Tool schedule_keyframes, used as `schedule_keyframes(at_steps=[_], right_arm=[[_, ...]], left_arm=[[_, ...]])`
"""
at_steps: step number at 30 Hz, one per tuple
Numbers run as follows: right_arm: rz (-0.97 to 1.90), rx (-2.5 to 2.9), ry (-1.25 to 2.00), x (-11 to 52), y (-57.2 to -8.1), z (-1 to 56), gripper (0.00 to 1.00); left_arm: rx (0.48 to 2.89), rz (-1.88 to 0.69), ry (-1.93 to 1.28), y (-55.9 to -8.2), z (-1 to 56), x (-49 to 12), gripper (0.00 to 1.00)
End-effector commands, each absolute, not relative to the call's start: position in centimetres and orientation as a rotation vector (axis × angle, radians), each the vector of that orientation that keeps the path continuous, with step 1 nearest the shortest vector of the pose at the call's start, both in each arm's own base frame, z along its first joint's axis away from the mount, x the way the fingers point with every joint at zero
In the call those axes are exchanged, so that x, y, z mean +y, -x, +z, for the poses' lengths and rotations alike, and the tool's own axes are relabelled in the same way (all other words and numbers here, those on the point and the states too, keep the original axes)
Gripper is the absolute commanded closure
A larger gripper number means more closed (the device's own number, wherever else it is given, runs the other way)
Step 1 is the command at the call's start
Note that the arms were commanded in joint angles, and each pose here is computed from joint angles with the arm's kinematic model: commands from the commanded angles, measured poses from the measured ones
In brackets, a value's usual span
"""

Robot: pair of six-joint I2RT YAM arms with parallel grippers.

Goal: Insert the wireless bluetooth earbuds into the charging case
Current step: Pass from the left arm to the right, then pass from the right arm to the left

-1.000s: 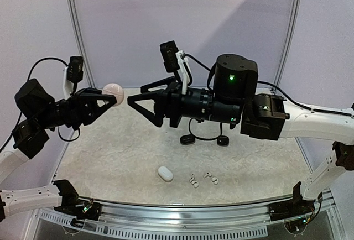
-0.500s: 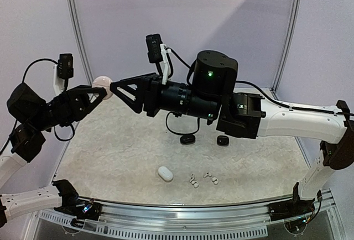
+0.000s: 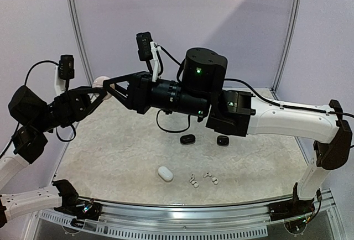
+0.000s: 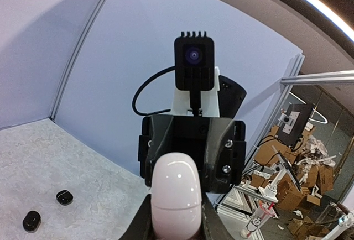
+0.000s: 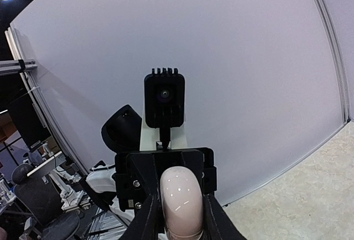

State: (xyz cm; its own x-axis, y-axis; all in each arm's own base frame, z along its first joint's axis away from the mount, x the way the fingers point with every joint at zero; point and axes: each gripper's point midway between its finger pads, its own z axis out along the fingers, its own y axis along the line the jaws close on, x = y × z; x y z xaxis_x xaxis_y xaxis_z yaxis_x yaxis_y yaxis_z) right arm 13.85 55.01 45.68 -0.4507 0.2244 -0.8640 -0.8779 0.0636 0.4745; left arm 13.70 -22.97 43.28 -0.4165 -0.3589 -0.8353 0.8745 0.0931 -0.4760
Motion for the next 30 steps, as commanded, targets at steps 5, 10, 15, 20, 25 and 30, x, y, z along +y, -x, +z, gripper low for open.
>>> schedule_keyframes(at_steps=[5, 10, 15, 20, 25, 30], right_arm=[[1.588, 1.449, 0.729, 56.1, -13.2, 45.4, 0.79], [1.602, 1.463, 0.761, 56.8, -12.9, 44.8, 0.99], [1.567, 1.446, 0.765, 55.8, -12.9, 44.9, 1.0], [1.475, 1.452, 0.761, 53.4, -13.2, 45.7, 1.0], [1.413, 1.442, 0.803, 51.3, -12.7, 46.7, 1.0], [1.37, 1.377, 0.939, 50.3, -11.1, 46.9, 1.0]], left_arm=[[1.313, -1.547, -0.537, -14.0, 44.0, -22.7, 1.0], [1.302, -1.559, -0.537, -14.0, 44.2, -22.8, 1.0], [1.305, -1.531, -0.558, -13.9, 43.9, -22.8, 1.0], [1.321, -1.334, -0.73, -13.5, 41.6, -23.0, 0.23], [1.324, -1.174, -0.934, -12.0, 39.7, -22.8, 0.15], [1.278, -1.216, -1.05, -10.5, 40.1, -23.3, 0.33]])
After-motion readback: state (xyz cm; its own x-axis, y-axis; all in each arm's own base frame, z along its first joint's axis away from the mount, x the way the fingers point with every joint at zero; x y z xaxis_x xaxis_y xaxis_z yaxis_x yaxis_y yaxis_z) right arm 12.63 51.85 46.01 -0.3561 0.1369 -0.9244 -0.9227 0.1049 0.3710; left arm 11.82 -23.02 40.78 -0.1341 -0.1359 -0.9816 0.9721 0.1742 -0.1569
